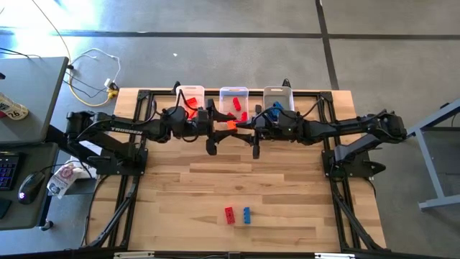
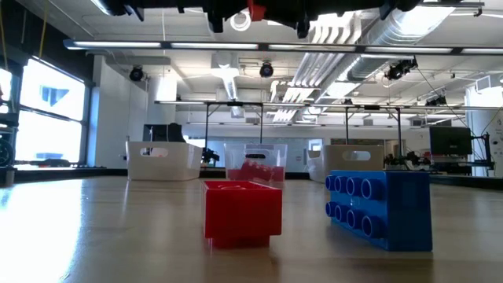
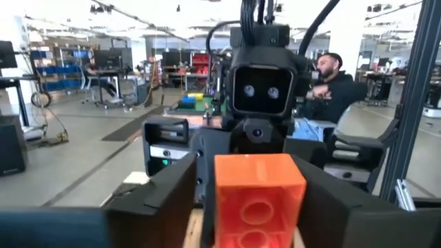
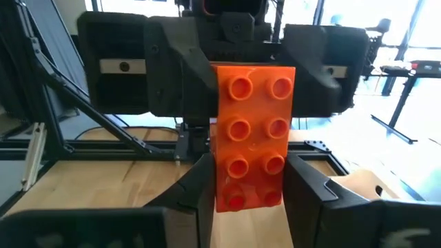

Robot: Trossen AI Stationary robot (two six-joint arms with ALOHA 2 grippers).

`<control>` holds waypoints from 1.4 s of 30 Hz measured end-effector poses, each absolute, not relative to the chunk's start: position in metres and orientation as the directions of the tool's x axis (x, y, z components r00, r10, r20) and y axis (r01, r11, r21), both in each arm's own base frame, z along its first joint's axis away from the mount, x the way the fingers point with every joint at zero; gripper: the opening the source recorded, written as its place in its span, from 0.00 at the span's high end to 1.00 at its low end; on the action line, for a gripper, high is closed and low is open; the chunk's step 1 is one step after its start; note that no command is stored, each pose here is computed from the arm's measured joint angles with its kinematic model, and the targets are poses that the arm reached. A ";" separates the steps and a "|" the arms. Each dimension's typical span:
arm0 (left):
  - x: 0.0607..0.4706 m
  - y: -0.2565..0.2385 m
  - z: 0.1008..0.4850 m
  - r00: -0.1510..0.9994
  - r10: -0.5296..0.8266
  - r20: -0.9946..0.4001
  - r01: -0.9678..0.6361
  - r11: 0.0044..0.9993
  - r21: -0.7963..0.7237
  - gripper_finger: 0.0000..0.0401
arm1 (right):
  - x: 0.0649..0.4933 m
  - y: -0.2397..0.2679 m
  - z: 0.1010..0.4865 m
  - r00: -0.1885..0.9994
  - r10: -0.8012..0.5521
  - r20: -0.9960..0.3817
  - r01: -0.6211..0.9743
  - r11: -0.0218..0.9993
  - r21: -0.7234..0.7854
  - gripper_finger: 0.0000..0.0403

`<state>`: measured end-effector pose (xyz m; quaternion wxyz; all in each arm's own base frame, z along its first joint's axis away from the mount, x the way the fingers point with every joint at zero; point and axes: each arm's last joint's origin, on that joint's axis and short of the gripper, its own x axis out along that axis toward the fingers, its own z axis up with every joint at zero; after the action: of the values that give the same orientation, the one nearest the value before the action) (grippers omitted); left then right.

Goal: Sort & place blocks by color
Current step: Put the orange game piece into the white bin

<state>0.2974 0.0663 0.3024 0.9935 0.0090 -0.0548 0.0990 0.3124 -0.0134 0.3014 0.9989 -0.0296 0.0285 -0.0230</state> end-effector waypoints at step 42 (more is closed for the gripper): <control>0.214 0.175 0.230 0.255 0.761 -0.597 -0.813 0.503 0.294 0.72 | 0.306 -0.011 0.271 0.923 -0.111 -0.369 0.156 0.983 0.095 0.44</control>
<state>0.2144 0.1751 0.2300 0.7912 -0.0366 0.3542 0.4973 0.3058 -0.0108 0.2709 0.9785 0.0614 0.1845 -0.0681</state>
